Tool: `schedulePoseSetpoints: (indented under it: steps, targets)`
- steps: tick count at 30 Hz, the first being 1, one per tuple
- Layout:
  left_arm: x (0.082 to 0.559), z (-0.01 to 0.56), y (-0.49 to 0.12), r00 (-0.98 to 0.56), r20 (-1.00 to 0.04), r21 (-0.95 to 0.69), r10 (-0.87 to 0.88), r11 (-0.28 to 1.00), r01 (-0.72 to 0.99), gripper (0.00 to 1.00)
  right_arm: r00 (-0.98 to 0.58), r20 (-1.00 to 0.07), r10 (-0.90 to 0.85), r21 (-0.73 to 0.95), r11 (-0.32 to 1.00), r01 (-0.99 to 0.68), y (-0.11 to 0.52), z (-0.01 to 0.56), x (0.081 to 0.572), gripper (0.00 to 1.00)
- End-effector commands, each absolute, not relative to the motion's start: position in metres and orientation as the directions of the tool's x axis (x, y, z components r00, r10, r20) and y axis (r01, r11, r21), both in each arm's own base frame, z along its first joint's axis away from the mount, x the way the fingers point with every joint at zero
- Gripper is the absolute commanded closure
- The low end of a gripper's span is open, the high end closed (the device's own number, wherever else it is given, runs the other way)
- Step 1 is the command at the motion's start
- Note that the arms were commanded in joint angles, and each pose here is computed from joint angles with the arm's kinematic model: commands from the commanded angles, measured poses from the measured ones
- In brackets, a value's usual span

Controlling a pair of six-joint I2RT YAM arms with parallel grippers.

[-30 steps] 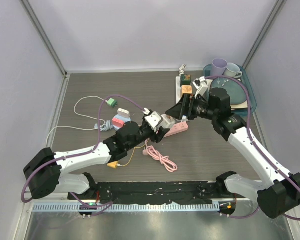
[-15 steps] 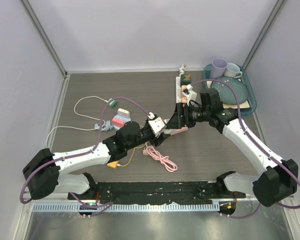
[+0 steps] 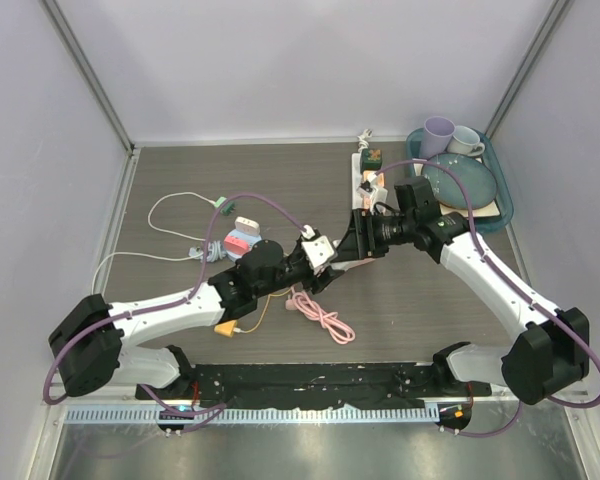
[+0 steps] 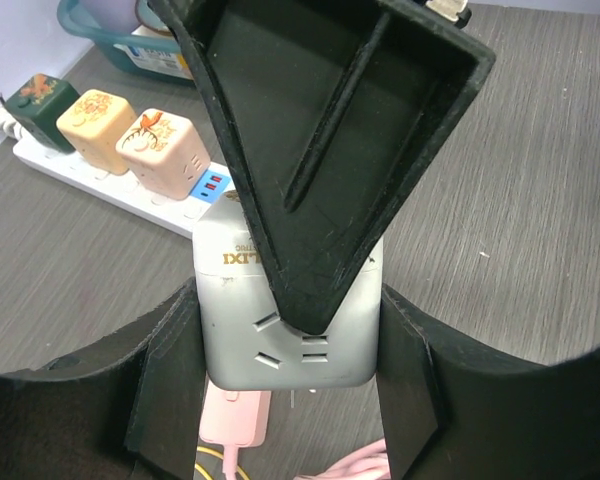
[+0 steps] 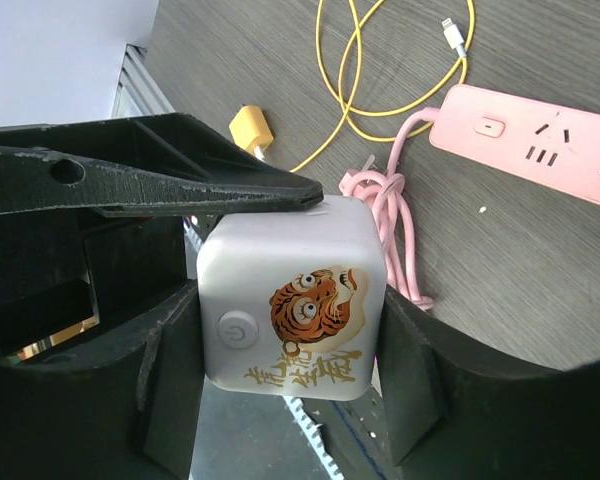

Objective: Insert the plug
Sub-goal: Pick up the plug from the center of the board.

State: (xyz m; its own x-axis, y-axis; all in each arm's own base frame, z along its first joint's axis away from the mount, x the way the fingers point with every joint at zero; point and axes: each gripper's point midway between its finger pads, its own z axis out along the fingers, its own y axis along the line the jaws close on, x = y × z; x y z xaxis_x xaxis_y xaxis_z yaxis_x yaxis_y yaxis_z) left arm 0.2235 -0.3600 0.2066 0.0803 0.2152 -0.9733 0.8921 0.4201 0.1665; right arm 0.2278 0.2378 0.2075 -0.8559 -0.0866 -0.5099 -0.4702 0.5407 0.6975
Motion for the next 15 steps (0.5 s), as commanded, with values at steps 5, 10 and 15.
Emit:
schedulePoseSetpoints:
  steps: [5, 10, 15]
  targets:
    - [0.24, 0.226, -0.353, 0.065, -0.984, 0.144, 0.168, 0.521, 0.841, 0.31, -0.777, -0.629, -0.027, 0.611, 0.6, -0.516, 0.222, 0.232, 0.252, 0.99]
    - [0.251, 0.207, -0.338, -0.01, -0.974, 0.133, 0.228, 0.603, 0.787, 0.11, -0.744, -0.664, 0.074, 0.529, 0.749, -0.398, 0.183, 0.222, 0.279, 0.99]
    - [0.262, 0.188, -0.326, -0.079, -0.955, 0.138, 0.287, 0.662, 0.737, 0.05, -0.697, -0.705, 0.132, 0.444, 0.848, -0.288, 0.151, 0.216, 0.291, 0.99]
